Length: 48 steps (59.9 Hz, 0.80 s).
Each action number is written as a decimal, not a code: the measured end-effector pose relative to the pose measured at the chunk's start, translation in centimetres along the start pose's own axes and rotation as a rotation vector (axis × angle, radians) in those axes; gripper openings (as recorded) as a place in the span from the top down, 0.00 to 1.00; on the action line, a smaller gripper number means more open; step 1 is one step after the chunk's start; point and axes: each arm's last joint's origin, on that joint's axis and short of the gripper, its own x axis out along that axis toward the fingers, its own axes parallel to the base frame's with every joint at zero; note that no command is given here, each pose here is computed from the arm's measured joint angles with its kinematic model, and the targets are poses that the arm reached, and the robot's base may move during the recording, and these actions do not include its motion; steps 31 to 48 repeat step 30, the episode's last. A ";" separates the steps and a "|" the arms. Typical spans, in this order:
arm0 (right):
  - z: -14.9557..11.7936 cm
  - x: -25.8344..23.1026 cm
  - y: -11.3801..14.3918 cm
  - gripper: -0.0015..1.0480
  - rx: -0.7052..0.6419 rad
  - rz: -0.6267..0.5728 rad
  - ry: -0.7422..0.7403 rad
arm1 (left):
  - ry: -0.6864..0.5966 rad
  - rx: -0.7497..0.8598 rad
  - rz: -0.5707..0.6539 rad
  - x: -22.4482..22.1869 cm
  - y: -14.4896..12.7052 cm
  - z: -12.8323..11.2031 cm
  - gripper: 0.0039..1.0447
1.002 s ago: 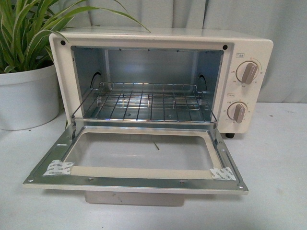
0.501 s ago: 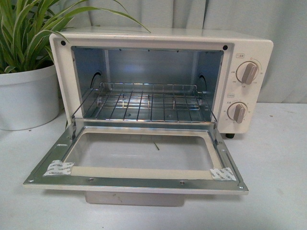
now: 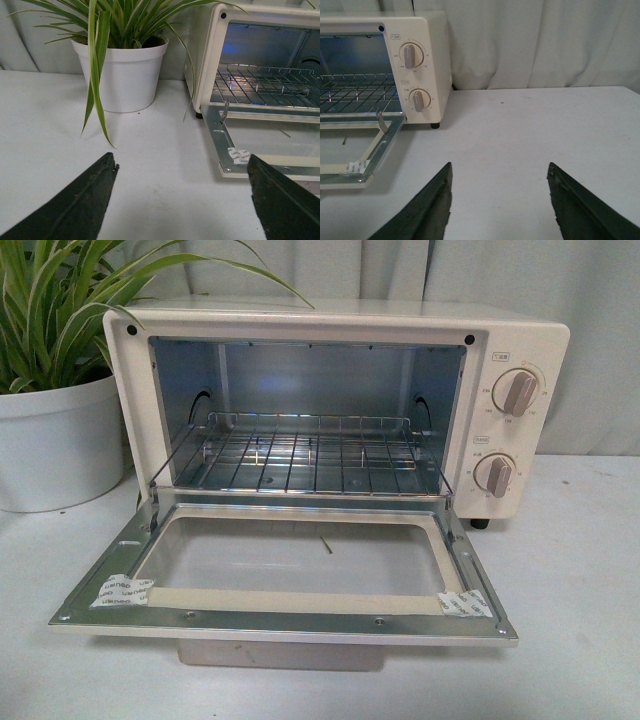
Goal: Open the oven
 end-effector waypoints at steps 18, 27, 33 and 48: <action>0.0 0.0 0.0 0.09 0.000 0.000 0.000 | 0.000 0.002 0.000 0.0 0.0 0.0 0.06; 0.0 0.0 0.0 0.09 0.000 0.000 0.000 | 0.000 0.002 0.000 0.0 0.0 0.0 0.06; 0.0 0.0 0.0 0.09 0.000 0.000 0.000 | 0.000 0.002 0.000 0.0 0.0 0.0 0.06; 0.0 0.0 0.0 0.09 0.000 0.000 0.000 | 0.000 0.002 0.000 0.0 0.0 0.0 0.06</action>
